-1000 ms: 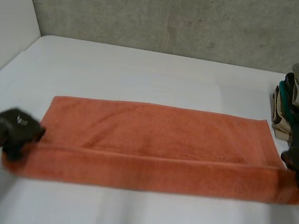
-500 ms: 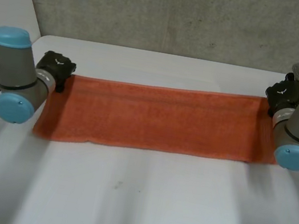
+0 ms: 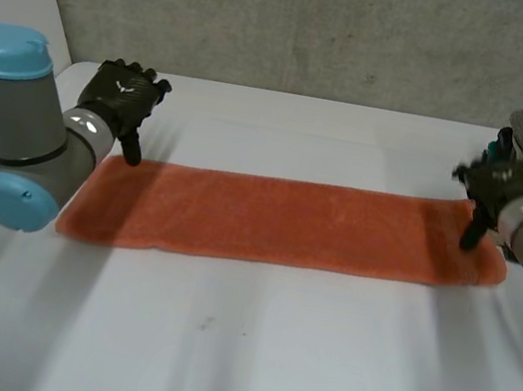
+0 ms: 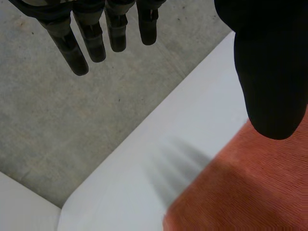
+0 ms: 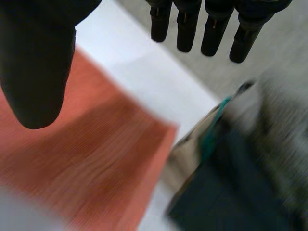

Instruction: Fold the laundry.

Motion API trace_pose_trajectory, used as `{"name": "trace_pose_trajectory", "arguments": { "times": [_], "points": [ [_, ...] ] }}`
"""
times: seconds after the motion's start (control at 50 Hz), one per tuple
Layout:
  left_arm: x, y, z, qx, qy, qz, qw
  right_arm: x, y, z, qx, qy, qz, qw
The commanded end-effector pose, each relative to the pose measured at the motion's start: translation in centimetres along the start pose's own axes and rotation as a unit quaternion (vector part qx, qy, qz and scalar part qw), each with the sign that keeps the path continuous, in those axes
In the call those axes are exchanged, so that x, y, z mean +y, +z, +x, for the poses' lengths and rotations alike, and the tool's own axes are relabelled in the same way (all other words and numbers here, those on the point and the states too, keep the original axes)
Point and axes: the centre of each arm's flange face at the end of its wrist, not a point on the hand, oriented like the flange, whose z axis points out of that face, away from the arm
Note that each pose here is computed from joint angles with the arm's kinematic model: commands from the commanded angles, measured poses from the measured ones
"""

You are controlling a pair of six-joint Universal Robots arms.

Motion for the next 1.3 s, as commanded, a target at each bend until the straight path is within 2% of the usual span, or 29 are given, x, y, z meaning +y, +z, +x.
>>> {"name": "trace_pose_trajectory", "arguments": {
  "times": [0.02,0.22,0.3,0.38,0.44,0.48,0.54,0.62,0.68,0.76,0.78,0.84,0.86,0.92,0.94,0.98,1.0,1.06,1.12,1.18,1.24,1.3],
  "points": [
    [1.7,-1.7,1.0,0.022,-0.008,-0.019,1.0,4.6,-0.1,0.5,-0.035,0.03,-0.054,0.997],
    [2.3,-2.1,2.0,0.031,-0.007,-0.008,0.999,7.4,3.1,0.3,-0.014,0.021,-0.025,0.999],
    [2.1,-2.1,1.9,0.028,-0.007,-0.005,1.0,8.2,3.8,0.9,0.017,0.01,-0.026,0.999],
    [1.4,-2.5,1.6,0.024,-0.007,0.001,1.0,9.5,3.0,2.7,0.085,0.01,-0.055,0.995],
    [0.7,-3.4,1.3,0.022,-0.008,0.009,1.0,7.6,0.2,5.9,0.132,-0.009,-0.039,0.99],
    [0.2,-4.0,0.9,0.018,-0.008,0.013,1.0,7.2,-1.4,9.5,0.17,-0.05,-0.043,0.983],
    [-0.2,-4.6,0.6,0.018,-0.011,0.018,1.0,9.0,-1.3,12.3,0.188,-0.112,-0.078,0.973],
    [-0.1,-5.4,0.8,0.027,-0.024,0.016,0.999,9.3,-1.0,14.6,0.214,-0.181,-0.104,0.954],
    [0.1,-5.7,0.9,0.03,-0.029,0.011,0.999,9.0,-0.7,14.6,0.218,-0.202,-0.105,0.949],
    [0.4,-6.1,1.0,0.033,-0.036,0.006,0.999,6.0,0.0,11.5,0.199,-0.212,-0.046,0.956],
    [0.2,-6.3,0.9,0.032,-0.037,0.007,0.999,4.0,0.3,8.7,0.178,-0.221,0.001,0.959],
    [-0.1,-6.5,0.8,0.03,-0.036,0.012,0.999,0.8,0.3,4.1,0.146,-0.237,0.085,0.957],
    [-0.3,-6.6,0.7,0.029,-0.036,0.014,0.999,-1.3,-0.1,0.3,0.116,-0.252,0.148,0.949],
    [-0.7,-6.8,0.5,0.026,-0.036,0.021,0.999,-3.5,-1.3,-4.4,0.071,-0.268,0.227,0.934],
    [-1.0,-6.9,0.4,0.024,-0.036,0.025,0.999,-4.6,-2.5,-7.9,0.031,-0.276,0.276,0.92],
    [-1.1,-6.9,0.4,0.024,-0.036,0.026,0.999,-5.4,-3.9,-11.5,-0.009,-0.284,0.323,0.903],
    [-1.2,-7.0,0.7,0.027,-0.035,0.028,0.999,-5.6,-5.3,-14.9,-0.053,-0.292,0.358,0.885],
    [-1.3,-7.1,0.9,0.03,-0.035,0.03,0.998,-4.0,-6.4,-20.9,-0.134,-0.303,0.385,0.861],
    [-1.6,-7.0,1.5,0.036,-0.033,0.04,0.998,-2.2,-6.9,-24.9,-0.186,-0.308,0.388,0.849],
    [-1.9,-6.9,2.1,0.042,-0.032,0.049,0.997,-0.7,-6.8,-26.6,-0.207,-0.31,0.374,0.849],
    [-1.9,-6.2,2.8,0.044,-0.03,0.06,0.997,-0.2,-6.4,-26.3,-0.197,-0.304,0.353,0.863],
    [-3.0,-5.8,3.5,0.048,-0.029,0.079,0.995,-0.9,-6.6,-24.6,-0.158,-0.271,0.321,0.894]
  ]
}}
